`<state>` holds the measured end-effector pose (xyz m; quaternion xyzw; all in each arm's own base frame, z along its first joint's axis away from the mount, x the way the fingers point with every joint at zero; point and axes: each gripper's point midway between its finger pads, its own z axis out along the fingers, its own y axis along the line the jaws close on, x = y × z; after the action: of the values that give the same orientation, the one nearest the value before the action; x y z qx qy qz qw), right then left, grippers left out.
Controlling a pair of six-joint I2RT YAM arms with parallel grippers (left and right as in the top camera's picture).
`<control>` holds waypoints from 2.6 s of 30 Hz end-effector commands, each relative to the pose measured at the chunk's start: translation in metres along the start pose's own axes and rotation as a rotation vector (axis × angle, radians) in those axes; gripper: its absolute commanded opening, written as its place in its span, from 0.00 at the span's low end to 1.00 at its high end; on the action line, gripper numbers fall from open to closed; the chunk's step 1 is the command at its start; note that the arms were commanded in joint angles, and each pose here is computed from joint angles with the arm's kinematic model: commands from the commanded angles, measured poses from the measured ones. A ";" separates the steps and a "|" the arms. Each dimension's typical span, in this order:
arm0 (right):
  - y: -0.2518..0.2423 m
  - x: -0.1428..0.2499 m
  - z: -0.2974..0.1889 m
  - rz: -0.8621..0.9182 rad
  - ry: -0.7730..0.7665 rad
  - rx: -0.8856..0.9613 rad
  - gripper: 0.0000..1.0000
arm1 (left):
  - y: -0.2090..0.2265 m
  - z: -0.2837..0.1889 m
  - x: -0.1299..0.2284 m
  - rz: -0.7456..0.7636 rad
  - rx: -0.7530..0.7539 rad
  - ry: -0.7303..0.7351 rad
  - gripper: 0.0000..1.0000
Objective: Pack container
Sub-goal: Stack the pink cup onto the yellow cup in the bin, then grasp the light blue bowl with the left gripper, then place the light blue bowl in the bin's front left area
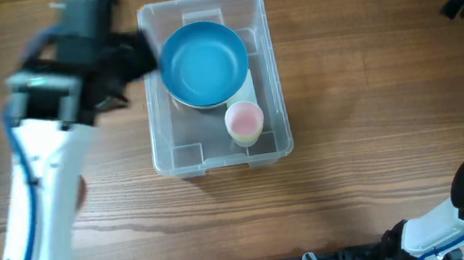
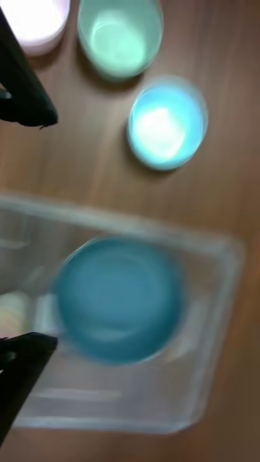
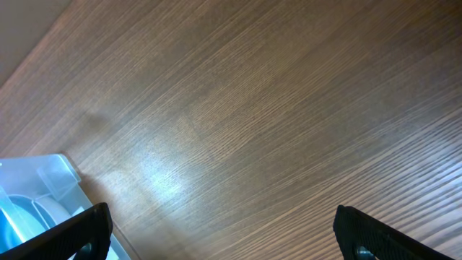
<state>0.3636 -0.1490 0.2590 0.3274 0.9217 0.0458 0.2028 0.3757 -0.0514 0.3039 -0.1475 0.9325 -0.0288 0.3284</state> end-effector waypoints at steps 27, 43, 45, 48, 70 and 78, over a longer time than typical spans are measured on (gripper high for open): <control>0.000 0.002 0.004 0.001 0.019 -0.004 1.00 | 0.104 0.281 0.083 -0.161 -0.269 0.483 0.04; 0.000 0.003 0.004 0.001 0.020 -0.005 0.99 | -0.044 0.023 0.054 0.325 0.006 0.337 0.04; 0.000 0.003 0.004 0.001 0.020 -0.005 0.99 | -0.067 0.014 0.089 0.422 0.025 0.402 0.04; 0.000 0.003 0.004 0.002 0.020 -0.005 1.00 | -0.094 0.017 0.124 0.513 0.055 0.435 0.04; 0.003 0.004 0.004 0.001 0.027 -0.021 0.99 | -0.086 0.087 0.222 0.559 0.025 0.585 0.50; 0.003 0.004 0.004 0.000 0.027 -0.021 1.00 | -0.067 0.011 0.101 0.428 0.005 0.244 0.70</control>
<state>0.3626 -0.1464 0.2585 0.3268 0.9224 0.0518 0.1992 0.2983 -0.1820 0.1531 0.1117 0.9908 0.0180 0.0746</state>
